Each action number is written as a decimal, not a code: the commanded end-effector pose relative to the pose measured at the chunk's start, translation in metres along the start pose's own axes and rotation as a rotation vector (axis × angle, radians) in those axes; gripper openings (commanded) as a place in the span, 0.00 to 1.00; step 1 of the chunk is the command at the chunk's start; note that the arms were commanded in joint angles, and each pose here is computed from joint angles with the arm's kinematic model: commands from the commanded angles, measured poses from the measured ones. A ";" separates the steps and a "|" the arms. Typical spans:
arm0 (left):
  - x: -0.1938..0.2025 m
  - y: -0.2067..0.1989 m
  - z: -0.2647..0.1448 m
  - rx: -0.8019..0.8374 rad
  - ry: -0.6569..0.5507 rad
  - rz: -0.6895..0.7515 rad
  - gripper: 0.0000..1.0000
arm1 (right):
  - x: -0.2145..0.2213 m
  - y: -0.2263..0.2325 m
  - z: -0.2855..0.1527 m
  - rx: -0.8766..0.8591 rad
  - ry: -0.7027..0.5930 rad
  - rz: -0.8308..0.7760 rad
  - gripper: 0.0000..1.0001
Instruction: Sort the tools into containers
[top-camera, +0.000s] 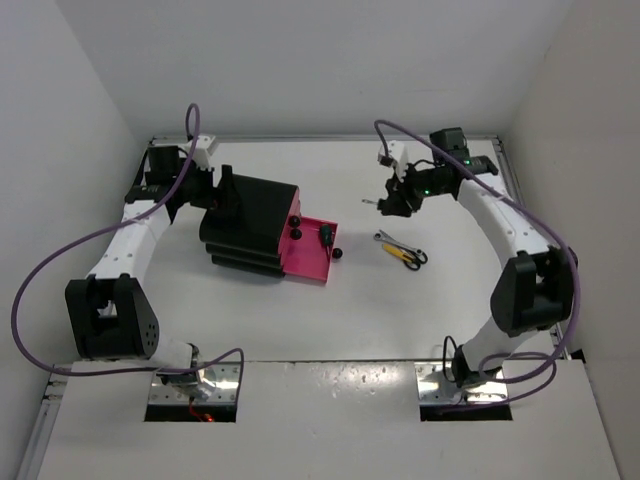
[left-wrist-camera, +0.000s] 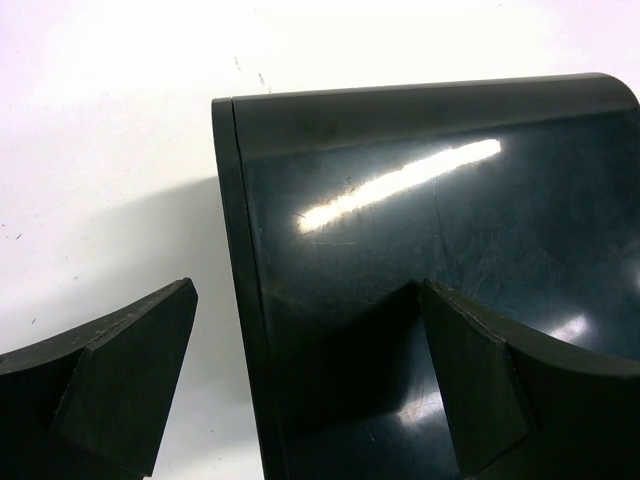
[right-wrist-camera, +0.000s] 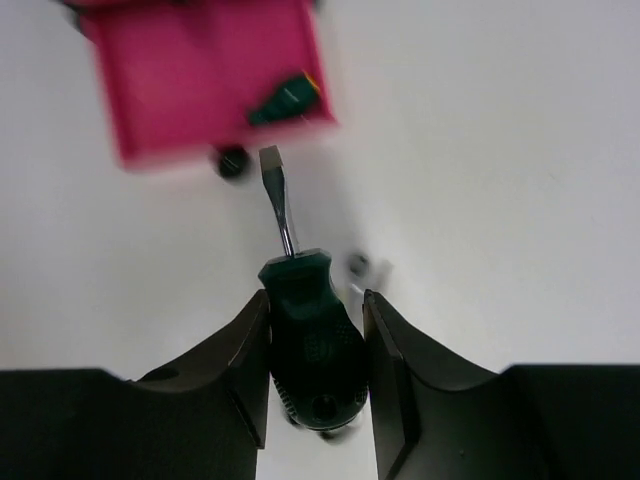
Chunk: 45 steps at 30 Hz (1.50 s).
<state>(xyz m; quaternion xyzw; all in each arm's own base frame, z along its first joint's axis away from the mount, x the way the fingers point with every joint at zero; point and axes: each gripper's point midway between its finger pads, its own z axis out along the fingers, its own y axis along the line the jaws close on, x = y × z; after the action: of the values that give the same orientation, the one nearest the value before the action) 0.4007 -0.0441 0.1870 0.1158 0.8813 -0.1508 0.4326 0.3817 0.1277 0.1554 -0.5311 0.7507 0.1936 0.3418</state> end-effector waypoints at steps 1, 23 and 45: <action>0.068 0.006 0.000 -0.050 0.226 -0.035 1.00 | -0.053 0.062 0.024 -0.208 -0.173 0.444 0.06; 0.066 0.007 -0.001 -0.077 0.195 -0.069 1.00 | -0.088 0.114 0.172 -0.307 -0.124 1.334 0.06; 0.073 0.009 0.004 -0.077 0.211 -0.075 1.00 | -0.080 0.114 0.183 -0.314 -0.154 1.380 0.67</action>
<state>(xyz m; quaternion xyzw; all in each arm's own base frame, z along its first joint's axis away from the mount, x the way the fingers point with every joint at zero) 0.3931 -0.0426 0.1852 0.0910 0.8820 -0.1499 0.4373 0.3340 0.3318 0.0556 0.0614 0.8649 0.4912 0.0826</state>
